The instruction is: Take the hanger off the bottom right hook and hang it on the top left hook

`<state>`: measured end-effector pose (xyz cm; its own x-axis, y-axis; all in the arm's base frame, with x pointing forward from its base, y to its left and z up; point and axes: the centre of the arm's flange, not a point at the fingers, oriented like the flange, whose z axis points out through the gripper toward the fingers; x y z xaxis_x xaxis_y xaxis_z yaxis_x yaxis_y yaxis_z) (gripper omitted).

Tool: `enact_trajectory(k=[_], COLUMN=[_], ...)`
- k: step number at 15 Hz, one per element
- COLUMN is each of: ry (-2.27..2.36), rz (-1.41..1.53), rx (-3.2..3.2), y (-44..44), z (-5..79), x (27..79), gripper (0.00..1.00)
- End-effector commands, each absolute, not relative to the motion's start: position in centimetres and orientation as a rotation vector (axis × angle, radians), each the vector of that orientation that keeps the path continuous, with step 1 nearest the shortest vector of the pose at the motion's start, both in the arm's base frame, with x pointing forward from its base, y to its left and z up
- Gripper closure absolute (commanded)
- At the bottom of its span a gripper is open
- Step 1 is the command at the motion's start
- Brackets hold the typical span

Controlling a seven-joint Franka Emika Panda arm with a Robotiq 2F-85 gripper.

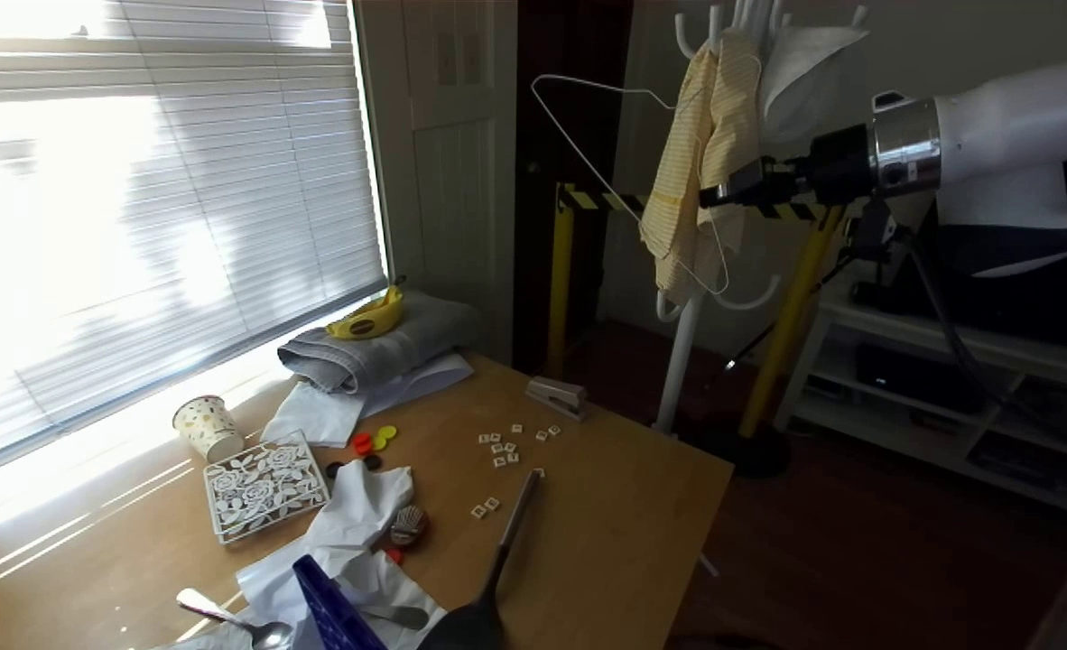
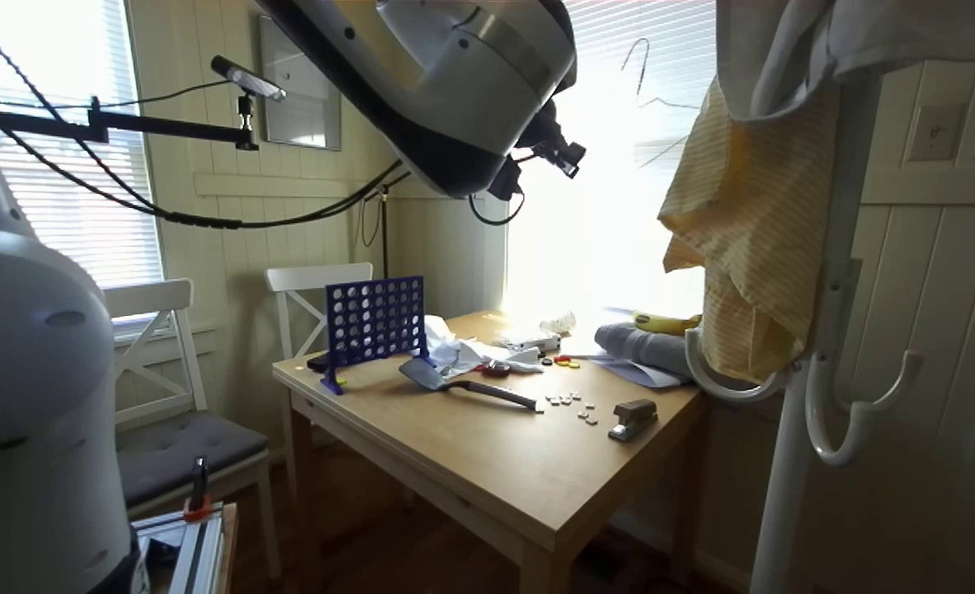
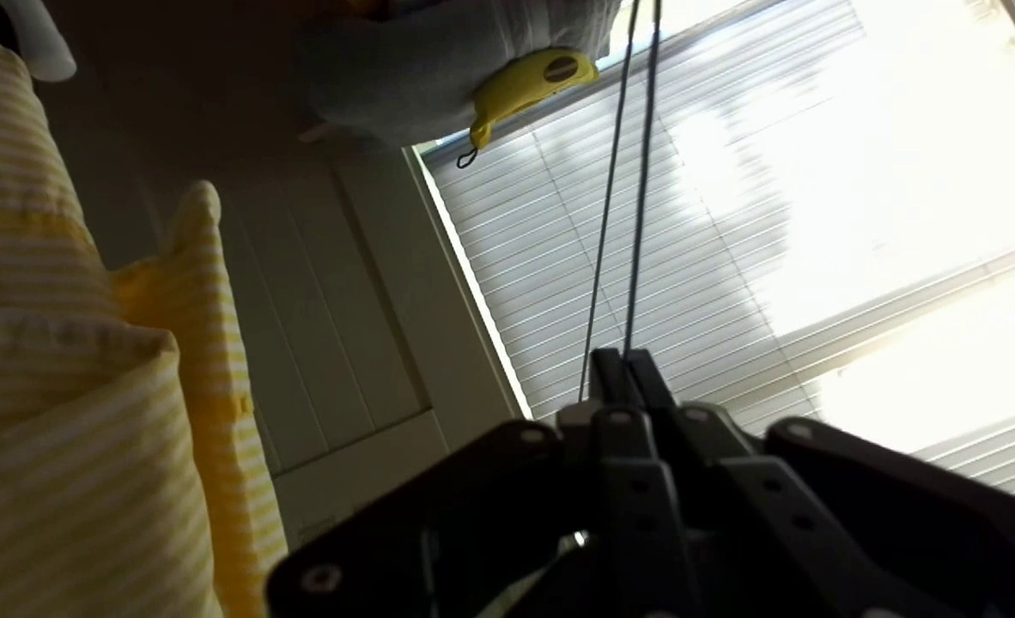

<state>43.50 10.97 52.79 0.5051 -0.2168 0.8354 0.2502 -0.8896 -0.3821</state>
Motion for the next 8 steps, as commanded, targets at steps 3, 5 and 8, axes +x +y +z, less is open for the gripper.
enact_trajectory(k=[3, 5, 8], ry=[-0.141, -0.213, -0.191], rz=[-1.290, -1.252, -1.295], rx=[-2.185, -2.148, -2.163], y=[8.5, 7.7, 8.0], z=[61.2, 62.0, 57.3], x=[44.5, 44.1, 42.6], gripper=[0.99, 0.99, 0.98])
